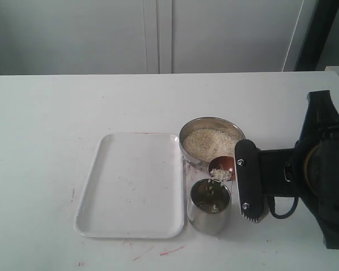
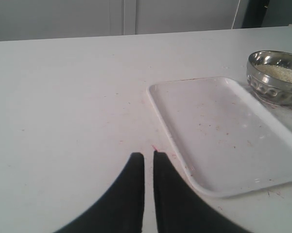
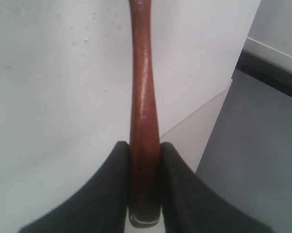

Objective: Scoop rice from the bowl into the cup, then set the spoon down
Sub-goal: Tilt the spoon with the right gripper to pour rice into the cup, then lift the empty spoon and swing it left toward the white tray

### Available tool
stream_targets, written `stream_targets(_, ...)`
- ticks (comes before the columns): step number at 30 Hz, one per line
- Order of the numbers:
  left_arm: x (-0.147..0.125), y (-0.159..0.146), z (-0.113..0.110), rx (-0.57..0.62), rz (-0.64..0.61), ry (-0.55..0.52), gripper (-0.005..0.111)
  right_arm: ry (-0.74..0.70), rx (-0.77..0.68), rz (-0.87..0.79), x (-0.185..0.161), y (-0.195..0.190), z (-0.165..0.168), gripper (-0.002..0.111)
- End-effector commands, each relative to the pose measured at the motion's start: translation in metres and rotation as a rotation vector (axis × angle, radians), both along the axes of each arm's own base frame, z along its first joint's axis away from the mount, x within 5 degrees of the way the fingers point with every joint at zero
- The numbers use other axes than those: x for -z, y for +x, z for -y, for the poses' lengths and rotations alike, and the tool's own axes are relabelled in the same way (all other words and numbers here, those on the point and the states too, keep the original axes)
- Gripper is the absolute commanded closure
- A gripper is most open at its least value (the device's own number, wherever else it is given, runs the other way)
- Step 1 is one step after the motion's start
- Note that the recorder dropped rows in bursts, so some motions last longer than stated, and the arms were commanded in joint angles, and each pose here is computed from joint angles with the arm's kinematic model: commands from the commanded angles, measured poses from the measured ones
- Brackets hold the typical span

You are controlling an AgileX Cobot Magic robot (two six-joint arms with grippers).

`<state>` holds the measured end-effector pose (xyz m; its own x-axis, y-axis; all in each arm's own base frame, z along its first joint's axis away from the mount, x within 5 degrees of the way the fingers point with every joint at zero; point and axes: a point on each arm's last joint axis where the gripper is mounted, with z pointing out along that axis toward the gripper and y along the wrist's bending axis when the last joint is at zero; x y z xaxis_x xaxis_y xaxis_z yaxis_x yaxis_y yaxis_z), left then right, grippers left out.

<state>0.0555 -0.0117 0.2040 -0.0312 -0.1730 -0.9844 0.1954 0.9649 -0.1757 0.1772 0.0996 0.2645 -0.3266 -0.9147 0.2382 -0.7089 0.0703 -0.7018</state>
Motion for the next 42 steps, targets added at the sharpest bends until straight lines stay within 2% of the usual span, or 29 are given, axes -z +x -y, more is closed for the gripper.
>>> stream_targets(1, -0.002, 0.0, 0.0, 0.001, 0.006, -0.013, 0.092, -0.046, -0.026, 0.019, -0.003, 0.002, 0.001, 0.108)
stream_targets(10, -0.002, 0.0, 0.0, 0.001, 0.006, -0.013, 0.092, -0.053, -0.076, 0.017, -0.003, 0.003, -0.001, 0.108)
stream_targets(42, -0.002, 0.0, 0.0, 0.001, 0.006, -0.013, 0.092, -0.21, -0.184, 0.114, -0.015, 0.012, 0.0, 0.108)
